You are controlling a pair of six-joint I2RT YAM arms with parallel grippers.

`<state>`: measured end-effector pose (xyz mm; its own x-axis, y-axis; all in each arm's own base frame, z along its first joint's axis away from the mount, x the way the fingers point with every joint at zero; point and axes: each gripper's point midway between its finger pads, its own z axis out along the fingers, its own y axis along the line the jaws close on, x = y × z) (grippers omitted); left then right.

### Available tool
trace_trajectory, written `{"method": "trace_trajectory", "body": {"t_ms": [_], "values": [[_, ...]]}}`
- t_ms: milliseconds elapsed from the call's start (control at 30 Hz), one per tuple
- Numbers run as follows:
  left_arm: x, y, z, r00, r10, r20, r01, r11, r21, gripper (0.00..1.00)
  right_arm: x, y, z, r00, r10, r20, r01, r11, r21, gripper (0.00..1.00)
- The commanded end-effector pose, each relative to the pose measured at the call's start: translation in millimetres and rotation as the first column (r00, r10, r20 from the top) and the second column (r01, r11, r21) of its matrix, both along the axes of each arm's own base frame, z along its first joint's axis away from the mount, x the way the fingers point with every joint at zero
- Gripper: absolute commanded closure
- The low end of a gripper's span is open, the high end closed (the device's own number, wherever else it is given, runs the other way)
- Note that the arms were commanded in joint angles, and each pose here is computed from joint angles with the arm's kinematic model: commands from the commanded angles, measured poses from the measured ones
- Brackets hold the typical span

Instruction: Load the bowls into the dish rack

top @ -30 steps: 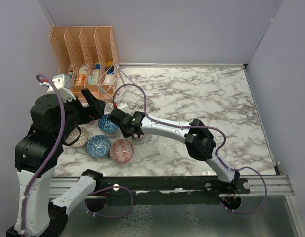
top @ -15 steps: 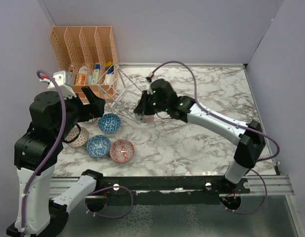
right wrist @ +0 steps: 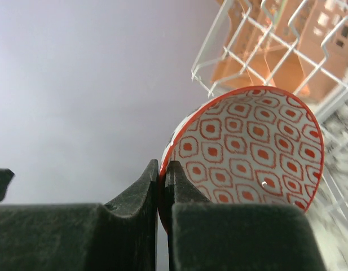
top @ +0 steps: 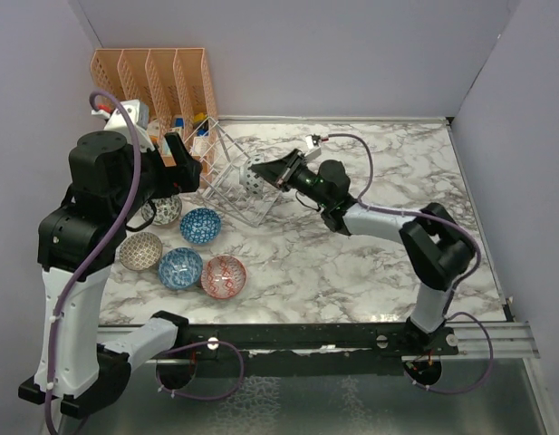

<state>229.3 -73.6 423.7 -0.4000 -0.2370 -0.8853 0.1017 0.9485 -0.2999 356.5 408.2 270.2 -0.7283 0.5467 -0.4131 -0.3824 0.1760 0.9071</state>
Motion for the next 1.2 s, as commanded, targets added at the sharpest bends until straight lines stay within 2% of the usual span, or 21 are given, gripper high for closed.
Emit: {"method": "trace_trajectory", "body": {"t_ms": [0,100,267,767,867,1167], "values": [[3,-7,3,0.998,-0.058,-0.014,0.058,0.998,0.034,0.11,13,-26,61,0.988,-0.118,0.100,0.057,0.880,0.471,0.99],[7,-9,-2,0.997,-0.069,-0.033,0.070,0.997,0.045,0.11,23,-33,44,0.989,-0.139,0.051,0.086,0.817,0.571,0.99],[12,-13,-8,0.995,-0.083,-0.053,0.086,0.995,0.052,0.11,31,-36,25,0.987,-0.160,0.009,0.121,0.777,0.618,0.99],[11,-15,-14,0.992,-0.107,-0.062,0.112,0.991,0.069,0.11,22,-22,-14,0.972,-0.165,-0.169,0.235,0.757,0.610,0.99],[10,-14,-15,0.992,-0.109,-0.062,0.114,0.991,0.073,0.11,24,-20,-23,0.965,-0.160,-0.208,0.257,0.734,0.629,0.99],[7,-13,-17,0.991,-0.117,-0.063,0.122,0.989,0.085,0.11,31,-17,-44,0.955,-0.170,-0.243,0.288,0.729,0.622,0.99]]}}
